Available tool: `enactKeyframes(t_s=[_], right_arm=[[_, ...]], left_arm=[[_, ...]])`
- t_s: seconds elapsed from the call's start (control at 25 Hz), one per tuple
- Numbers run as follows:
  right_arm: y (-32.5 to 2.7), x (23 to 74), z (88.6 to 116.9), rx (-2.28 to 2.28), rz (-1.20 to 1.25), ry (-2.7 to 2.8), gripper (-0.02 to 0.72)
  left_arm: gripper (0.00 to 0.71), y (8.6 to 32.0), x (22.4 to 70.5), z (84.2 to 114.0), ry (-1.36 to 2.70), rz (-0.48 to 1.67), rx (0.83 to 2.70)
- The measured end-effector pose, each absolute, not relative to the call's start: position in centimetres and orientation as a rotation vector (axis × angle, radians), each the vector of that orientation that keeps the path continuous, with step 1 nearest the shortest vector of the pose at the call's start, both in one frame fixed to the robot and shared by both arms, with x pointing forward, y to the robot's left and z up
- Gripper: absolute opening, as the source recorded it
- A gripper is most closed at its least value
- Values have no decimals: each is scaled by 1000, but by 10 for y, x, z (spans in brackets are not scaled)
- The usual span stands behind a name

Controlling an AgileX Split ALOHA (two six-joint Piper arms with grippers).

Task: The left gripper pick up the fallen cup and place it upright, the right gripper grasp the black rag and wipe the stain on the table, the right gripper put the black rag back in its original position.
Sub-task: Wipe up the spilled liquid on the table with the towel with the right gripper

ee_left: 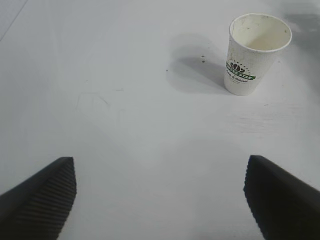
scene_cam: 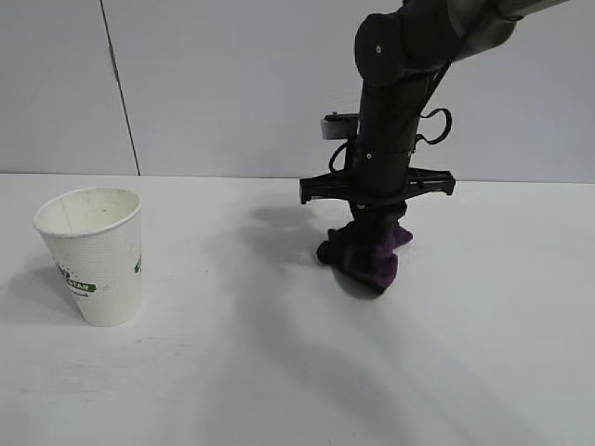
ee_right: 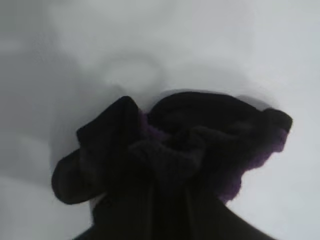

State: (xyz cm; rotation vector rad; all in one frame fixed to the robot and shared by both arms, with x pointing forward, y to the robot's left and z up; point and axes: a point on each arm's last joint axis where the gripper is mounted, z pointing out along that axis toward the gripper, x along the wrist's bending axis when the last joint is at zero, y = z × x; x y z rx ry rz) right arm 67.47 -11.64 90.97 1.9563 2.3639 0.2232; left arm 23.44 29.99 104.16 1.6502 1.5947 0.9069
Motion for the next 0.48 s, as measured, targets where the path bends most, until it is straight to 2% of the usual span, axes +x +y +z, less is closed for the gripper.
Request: enactKeyframes(t_s=[0.28,0.48], right_arm=[[-115,656,913,1965,59,2579,52],[-115,658,923,1942,119,2557,62]], left_arm=[[654,300,234,1042,1595,907,1650],[654,300,234,1042,1595,907,1650]])
